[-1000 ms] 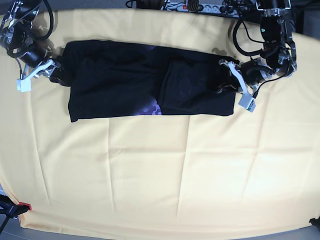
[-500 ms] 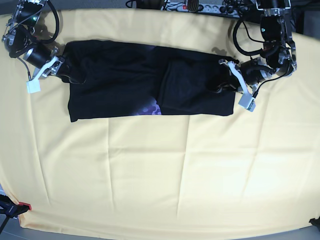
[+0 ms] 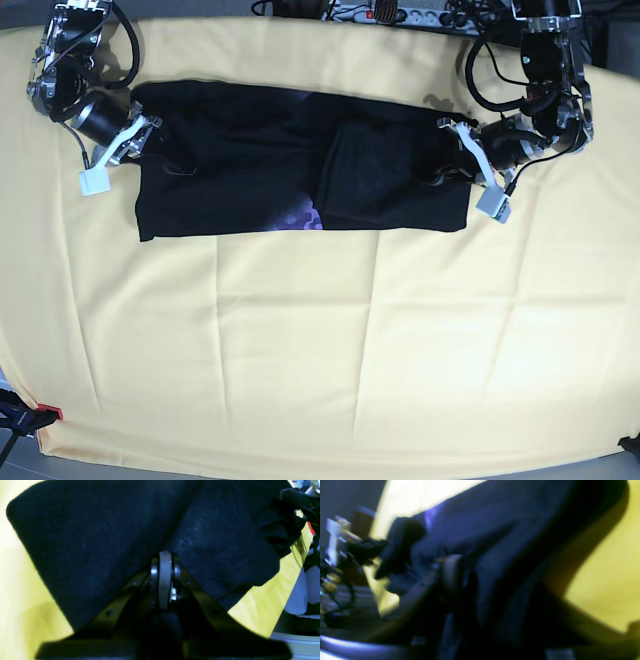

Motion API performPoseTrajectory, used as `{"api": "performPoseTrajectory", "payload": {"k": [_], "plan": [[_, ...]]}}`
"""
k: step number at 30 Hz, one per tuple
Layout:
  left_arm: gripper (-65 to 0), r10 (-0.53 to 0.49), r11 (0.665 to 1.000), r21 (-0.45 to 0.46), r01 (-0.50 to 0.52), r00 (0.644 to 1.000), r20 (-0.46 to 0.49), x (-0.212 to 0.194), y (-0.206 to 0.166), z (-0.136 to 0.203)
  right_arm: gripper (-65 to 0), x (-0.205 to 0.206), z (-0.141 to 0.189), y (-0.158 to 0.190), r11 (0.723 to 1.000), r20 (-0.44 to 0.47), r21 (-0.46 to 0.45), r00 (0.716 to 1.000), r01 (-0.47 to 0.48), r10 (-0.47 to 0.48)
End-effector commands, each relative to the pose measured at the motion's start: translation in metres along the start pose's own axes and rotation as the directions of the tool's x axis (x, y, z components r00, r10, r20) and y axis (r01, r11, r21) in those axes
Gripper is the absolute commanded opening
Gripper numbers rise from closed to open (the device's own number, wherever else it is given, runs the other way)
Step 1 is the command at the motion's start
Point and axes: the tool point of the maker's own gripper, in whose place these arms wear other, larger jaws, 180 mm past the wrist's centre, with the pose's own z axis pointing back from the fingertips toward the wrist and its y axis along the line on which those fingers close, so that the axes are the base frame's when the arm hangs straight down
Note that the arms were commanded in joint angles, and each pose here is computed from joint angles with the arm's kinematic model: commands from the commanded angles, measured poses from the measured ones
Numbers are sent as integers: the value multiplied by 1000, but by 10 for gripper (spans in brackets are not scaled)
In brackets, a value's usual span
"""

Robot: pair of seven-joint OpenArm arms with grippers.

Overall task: Fold the T-shirt properly
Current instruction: 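Fold the left gripper's end toward the right gripper, then release with the left gripper and grasp the folded bundle with the right gripper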

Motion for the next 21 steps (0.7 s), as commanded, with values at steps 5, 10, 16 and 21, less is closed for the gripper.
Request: {"api": "performPoseTrajectory", "payload": {"k": [5, 10, 16, 21], "plan": [[-650, 30, 995, -94, -18, 991, 133, 33, -14, 10, -650, 9, 13, -12, 999, 29, -48, 1000, 9, -7], [-650, 77, 991, -129, -45, 962, 260, 61, -12, 31, -650, 33, 30, -9, 994, 76, -91, 995, -61, 68], [-650, 56, 998, -30, -50, 952, 302, 68, 13, 59, -650, 79, 73, -12, 912, 43, -313, 955, -265, 292], [-650, 53, 998, 0, -56, 945, 324, 71, 21, 68, -650, 115, 102, -8, 787, -33, -462, 894, -410, 447]]}}
